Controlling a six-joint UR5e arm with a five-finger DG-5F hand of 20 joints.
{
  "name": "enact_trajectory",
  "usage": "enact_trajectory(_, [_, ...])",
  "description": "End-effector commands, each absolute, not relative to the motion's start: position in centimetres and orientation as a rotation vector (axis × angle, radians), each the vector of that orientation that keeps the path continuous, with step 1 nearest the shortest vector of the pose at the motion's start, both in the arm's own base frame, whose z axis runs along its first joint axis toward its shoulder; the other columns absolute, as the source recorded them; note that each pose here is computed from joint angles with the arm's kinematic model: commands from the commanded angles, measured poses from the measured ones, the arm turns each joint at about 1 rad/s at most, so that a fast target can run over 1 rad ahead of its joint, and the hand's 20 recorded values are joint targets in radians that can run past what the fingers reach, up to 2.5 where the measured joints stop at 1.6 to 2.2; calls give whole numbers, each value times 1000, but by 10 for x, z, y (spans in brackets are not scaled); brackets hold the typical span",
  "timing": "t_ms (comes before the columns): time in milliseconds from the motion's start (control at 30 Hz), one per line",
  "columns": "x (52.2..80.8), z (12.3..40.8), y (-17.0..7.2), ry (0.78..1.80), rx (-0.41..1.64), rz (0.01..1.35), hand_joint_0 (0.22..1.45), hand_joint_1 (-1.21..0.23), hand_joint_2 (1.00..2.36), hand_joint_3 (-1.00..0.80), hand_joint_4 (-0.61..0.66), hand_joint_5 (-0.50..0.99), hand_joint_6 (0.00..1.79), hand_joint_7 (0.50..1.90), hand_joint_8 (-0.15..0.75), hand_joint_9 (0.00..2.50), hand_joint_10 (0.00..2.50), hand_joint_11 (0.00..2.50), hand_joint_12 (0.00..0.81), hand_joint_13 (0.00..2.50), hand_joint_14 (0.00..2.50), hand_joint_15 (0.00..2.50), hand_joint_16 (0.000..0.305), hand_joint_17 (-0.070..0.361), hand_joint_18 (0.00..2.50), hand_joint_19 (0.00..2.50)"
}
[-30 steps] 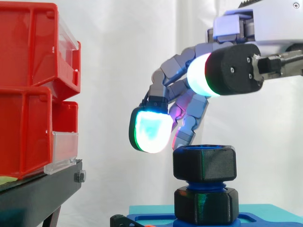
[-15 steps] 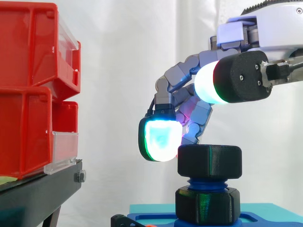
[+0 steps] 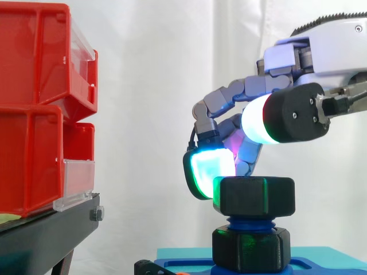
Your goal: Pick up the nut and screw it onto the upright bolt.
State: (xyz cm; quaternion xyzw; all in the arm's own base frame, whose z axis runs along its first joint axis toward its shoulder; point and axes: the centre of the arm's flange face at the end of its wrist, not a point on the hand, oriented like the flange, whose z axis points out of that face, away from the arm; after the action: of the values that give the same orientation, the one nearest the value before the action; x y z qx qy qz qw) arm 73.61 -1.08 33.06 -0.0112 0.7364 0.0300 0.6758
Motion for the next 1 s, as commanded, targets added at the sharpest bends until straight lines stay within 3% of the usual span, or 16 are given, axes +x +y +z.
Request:
enact_trajectory(0, [734, 329, -19, 1675, -18, 57, 537, -214, 1000, -500, 146, 4, 500, 1545, 269, 1047, 0, 0, 207, 809, 0, 0, 16, 36, 463, 0])
enact_trajectory(67, [732, 328, -21, 1687, -21, 58, 537, -217, 1000, -500, 150, 4, 510, 1551, 271, 1052, 0, 0, 204, 817, 0, 0, 16, 36, 475, 0])
enact_trajectory(200, [728, 325, -28, 1722, -25, 56, 542, -226, 1000, -500, 123, -16, 688, 1262, 274, 1118, 0, 0, 200, 850, 0, 0, 15, 33, 501, 0])
enact_trajectory(467, [730, 338, -33, 1722, -20, 53, 540, -227, 1000, -500, 115, -31, 777, 1179, 284, 1156, 0, 0, 197, 895, 0, 0, 14, 32, 526, 0])
enact_trajectory(533, [733, 348, -36, 1708, -22, 57, 538, -224, 1000, -500, 119, -25, 713, 1244, 282, 1118, 0, 0, 204, 881, 0, 0, 15, 33, 524, 0])
enact_trajectory(600, [736, 362, -36, 1687, -30, 73, 534, -215, 1000, -500, 153, -11, 565, 1461, 280, 1080, 0, 0, 205, 859, 0, 0, 15, 34, 506, 0])
enact_trajectory(667, [739, 383, -35, 1664, -48, 98, 531, -209, 1000, -500, 159, -12, 500, 1538, 278, 1062, 0, 0, 211, 834, 0, 0, 16, 36, 499, 0])
enact_trajectory(867, [741, 403, -35, 1651, -52, 101, 524, -194, 1000, -500, 253, -57, 504, 1181, 273, 1021, 0, 0, 218, 804, 0, 0, 18, 41, 471, 0])
enact_trajectory(967, [742, 401, -31, 1646, -56, 105, 521, -186, 1000, -500, 269, -64, 504, 1088, 269, 1013, 0, 0, 224, 799, 0, 0, 19, 43, 462, 0])
